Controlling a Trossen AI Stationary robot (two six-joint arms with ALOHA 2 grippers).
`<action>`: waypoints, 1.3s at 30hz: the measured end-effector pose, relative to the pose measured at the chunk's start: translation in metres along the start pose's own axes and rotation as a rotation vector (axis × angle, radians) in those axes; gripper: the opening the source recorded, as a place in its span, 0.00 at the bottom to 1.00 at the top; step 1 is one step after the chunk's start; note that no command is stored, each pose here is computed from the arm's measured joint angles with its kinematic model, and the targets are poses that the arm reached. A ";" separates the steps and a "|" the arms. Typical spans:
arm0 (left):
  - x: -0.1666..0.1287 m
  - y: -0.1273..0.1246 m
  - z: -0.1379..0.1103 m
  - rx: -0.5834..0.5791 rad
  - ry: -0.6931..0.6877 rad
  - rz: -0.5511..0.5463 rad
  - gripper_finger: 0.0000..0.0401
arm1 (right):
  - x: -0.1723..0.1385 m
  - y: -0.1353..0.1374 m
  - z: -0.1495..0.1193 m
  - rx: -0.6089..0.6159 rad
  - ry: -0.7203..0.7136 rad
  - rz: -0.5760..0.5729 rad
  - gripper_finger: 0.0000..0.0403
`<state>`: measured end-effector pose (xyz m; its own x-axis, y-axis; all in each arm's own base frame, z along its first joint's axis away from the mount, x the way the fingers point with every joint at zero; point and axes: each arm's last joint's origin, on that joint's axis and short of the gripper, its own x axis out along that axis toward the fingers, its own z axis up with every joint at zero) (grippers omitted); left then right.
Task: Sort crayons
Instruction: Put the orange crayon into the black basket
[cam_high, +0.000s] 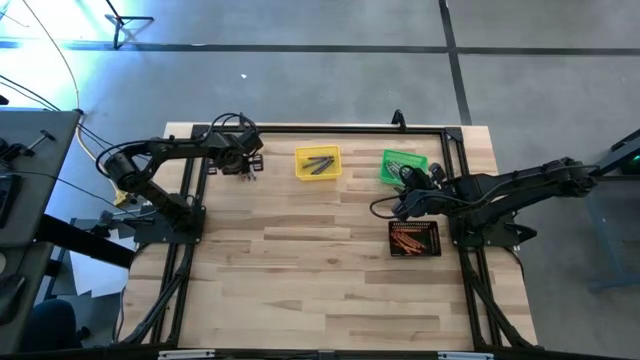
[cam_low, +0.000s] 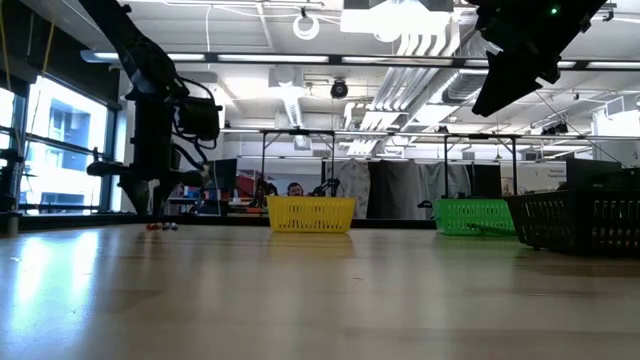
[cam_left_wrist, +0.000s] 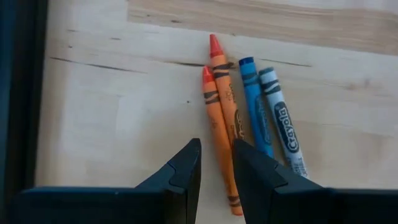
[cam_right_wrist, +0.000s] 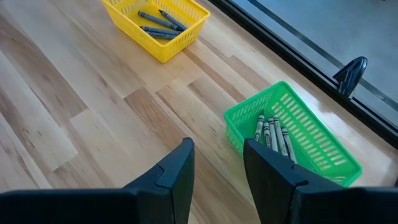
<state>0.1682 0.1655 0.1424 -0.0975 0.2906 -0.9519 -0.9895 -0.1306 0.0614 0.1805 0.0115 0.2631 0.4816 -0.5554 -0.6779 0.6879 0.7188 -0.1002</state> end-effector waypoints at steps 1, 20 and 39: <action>0.001 0.000 -0.001 -0.001 -0.002 -0.002 0.20 | 0.000 0.000 0.000 -0.002 0.002 -0.001 0.33; 0.020 0.015 -0.018 -0.018 0.004 0.023 0.11 | 0.000 0.000 0.000 -0.004 0.004 -0.003 0.33; 0.005 0.014 -0.021 0.211 0.014 -0.057 0.00 | 0.000 -0.002 -0.006 -0.035 0.092 0.036 0.33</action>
<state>0.1557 0.1449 0.1321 -0.0403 0.2785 -0.9596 -0.9939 0.0871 0.0670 0.1762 0.0129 0.2592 0.4529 -0.4890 -0.7455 0.6508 0.7528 -0.0985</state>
